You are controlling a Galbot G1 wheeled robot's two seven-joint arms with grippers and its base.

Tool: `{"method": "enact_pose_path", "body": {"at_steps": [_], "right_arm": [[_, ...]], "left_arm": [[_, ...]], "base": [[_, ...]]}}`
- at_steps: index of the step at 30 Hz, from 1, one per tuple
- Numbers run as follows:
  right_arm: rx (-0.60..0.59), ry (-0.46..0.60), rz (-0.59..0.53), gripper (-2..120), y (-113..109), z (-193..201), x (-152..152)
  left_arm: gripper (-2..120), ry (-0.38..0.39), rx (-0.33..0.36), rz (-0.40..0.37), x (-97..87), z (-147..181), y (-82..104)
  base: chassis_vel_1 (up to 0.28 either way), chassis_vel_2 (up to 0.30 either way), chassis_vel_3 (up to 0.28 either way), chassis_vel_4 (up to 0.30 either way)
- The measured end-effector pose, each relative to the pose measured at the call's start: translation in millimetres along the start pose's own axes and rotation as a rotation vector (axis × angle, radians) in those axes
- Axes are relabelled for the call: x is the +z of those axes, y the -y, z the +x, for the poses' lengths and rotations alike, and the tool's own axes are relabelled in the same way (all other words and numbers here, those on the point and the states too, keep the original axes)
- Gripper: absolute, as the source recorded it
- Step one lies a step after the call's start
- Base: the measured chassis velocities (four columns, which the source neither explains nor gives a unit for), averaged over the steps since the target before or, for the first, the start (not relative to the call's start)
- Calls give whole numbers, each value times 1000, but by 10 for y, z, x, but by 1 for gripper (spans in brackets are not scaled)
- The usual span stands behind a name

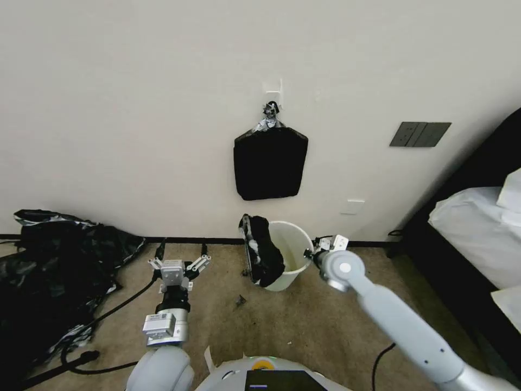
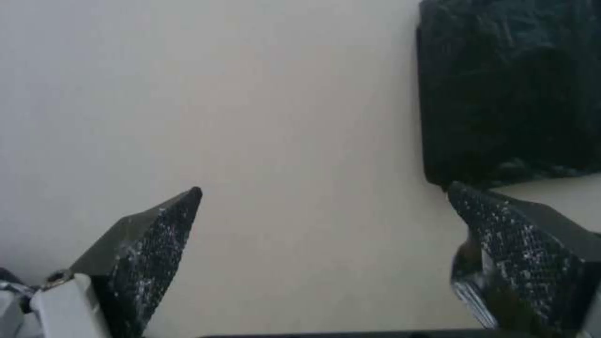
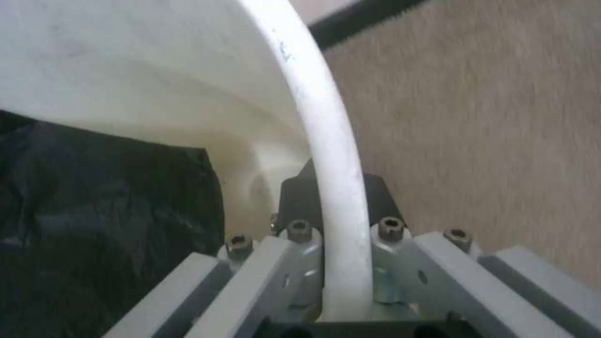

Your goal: Place a trash bag onto the trash bin.

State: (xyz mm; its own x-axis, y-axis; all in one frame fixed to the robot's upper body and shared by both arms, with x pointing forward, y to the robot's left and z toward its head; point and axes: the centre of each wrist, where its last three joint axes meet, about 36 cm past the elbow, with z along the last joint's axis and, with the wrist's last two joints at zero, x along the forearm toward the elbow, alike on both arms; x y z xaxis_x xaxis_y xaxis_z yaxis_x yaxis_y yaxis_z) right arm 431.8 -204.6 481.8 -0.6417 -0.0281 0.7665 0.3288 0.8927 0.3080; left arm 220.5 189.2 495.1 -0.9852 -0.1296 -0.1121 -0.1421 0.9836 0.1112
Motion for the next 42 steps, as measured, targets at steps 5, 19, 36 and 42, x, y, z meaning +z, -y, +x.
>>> {"method": "enact_pose_path", "body": {"at_steps": [5, 19, 36, 42], "right_arm": [[7, -11, -26, 1, -84, 65, 259], [67, -34, -28, 1, 28, -92, 716], [72, 12, -29, 39, 13, -37, 807], [4, 171, 11, 61, -96, 430, 696]], "left_arm": [[100, 3, -22, 1, -4, -12, -16], [100, -2, -37, 2, 1, -7, -30], [100, 3, -34, -1, -16, 10, -35], [100, 2, -37, 0, -16, 9, -37]], "base": [[0, 0, 0, 0], [0, 0, 0, 0], [0, 0, 0, 0], [0, 0, 0, 0]]}}
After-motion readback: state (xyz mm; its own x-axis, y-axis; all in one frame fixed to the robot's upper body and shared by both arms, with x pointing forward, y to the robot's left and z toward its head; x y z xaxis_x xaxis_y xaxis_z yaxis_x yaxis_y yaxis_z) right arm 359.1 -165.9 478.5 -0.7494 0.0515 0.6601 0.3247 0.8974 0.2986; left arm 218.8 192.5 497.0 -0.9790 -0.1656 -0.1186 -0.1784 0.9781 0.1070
